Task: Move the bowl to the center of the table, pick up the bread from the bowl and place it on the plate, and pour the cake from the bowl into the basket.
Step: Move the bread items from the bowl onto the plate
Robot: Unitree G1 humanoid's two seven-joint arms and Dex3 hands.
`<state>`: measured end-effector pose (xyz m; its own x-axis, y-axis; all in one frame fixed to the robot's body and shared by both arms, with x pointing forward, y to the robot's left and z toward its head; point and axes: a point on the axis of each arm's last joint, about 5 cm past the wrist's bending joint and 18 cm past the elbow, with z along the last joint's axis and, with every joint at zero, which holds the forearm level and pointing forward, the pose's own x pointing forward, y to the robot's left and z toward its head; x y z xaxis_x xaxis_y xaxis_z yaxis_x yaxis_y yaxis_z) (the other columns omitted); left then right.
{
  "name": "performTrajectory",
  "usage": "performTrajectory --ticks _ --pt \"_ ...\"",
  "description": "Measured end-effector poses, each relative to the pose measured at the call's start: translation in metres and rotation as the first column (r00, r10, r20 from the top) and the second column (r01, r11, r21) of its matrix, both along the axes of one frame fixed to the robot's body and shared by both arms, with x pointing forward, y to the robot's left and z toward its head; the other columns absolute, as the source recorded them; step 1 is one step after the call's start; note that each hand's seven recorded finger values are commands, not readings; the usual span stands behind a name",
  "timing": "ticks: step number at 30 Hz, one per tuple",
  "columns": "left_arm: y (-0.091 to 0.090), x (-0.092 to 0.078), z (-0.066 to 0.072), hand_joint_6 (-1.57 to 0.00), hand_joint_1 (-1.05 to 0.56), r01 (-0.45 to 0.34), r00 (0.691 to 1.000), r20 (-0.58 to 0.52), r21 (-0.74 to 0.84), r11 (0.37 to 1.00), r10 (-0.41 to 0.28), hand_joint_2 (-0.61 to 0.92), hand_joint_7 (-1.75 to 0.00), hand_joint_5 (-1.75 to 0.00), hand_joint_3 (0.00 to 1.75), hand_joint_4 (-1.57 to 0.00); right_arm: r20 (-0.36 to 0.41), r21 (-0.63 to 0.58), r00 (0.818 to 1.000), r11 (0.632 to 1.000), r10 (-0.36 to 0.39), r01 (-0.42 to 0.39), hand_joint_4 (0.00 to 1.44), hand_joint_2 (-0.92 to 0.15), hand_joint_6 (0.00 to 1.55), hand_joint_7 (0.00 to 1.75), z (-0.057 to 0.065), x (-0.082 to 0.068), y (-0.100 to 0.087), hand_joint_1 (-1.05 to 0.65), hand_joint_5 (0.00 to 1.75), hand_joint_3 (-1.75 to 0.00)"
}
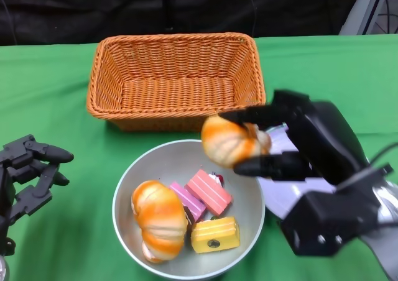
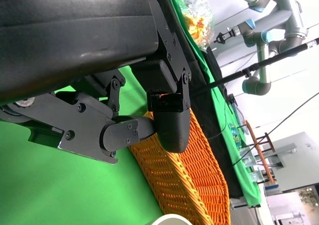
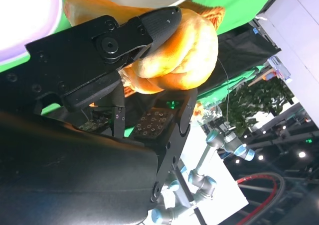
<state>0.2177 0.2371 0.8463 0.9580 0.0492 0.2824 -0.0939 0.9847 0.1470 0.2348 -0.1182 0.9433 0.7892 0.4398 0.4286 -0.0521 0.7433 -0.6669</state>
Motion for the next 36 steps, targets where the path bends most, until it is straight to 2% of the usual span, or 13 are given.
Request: performTrajectory --ticks 5,9,16,20,24,28,32,36 --pt "0.001 0.000 0.000 -0.92 -0.13 -0.007 1.000 -0.001 0.001 1.000 0.007 0.75 -0.93 -1.30 0.69 -0.86 -0.022 0.024 1.000 1.000 -0.020 0.021 0.81 -0.85 1.22 0.04 -0.005 -0.010 -0.007 -0.11 1.40 -0.01" --pt "0.001 0.000 0.000 -0.92 -0.13 -0.008 1.000 -0.001 0.001 1.000 0.008 0.74 -0.93 -1.30 0.70 -0.86 -0.024 0.029 0.999 0.999 -0.030 0.031 0.81 -0.85 1.22 0.04 -0.005 -0.011 -0.010 -0.11 1.40 -0.01" --pt "0.001 0.001 0.000 -0.91 -0.12 -0.010 1.000 -0.001 -0.001 1.000 0.010 0.74 -0.95 -1.31 0.72 -0.84 -0.048 0.013 0.996 0.997 -0.071 0.072 0.84 -0.86 1.22 0.05 -0.013 -0.019 -0.019 -0.04 1.35 -0.01" --pt "0.004 0.001 0.000 -0.90 -0.11 -0.023 1.000 -0.011 -0.002 1.000 0.023 0.73 -0.98 -1.34 0.75 -0.83 -0.096 -0.022 0.979 0.984 -0.180 0.179 0.85 -0.86 1.22 0.04 -0.024 -0.025 -0.037 0.00 1.33 -0.01" --pt "0.004 0.004 0.002 -0.89 -0.12 -0.018 1.000 -0.003 -0.002 1.000 0.018 0.71 -1.01 -1.34 0.79 -0.84 -0.095 -0.028 0.974 0.978 -0.206 0.205 0.84 -0.85 1.21 0.04 -0.026 -0.025 -0.040 0.04 1.35 0.00" --pt "0.004 0.005 0.003 -0.88 -0.11 -0.018 1.000 -0.001 0.000 1.000 0.018 0.70 -1.03 -1.35 0.82 -0.83 -0.124 -0.052 0.952 0.960 -0.279 0.275 0.83 -0.84 1.20 0.03 -0.034 -0.023 -0.050 0.05 1.41 0.00" --pt "0.004 0.005 0.003 -0.87 -0.11 -0.017 1.000 -0.001 -0.001 1.000 0.017 0.69 -1.04 -1.36 0.83 -0.82 -0.135 -0.065 0.939 0.948 -0.318 0.312 0.81 -0.84 1.20 0.03 -0.039 -0.021 -0.056 0.04 1.47 0.00" --pt "0.004 0.005 0.003 -0.87 -0.11 -0.019 1.000 0.000 -0.004 1.000 0.019 0.69 -1.05 -1.37 0.83 -0.82 -0.135 -0.069 0.937 0.946 -0.323 0.316 0.81 -0.84 1.20 0.03 -0.040 -0.019 -0.058 0.04 1.49 0.00"
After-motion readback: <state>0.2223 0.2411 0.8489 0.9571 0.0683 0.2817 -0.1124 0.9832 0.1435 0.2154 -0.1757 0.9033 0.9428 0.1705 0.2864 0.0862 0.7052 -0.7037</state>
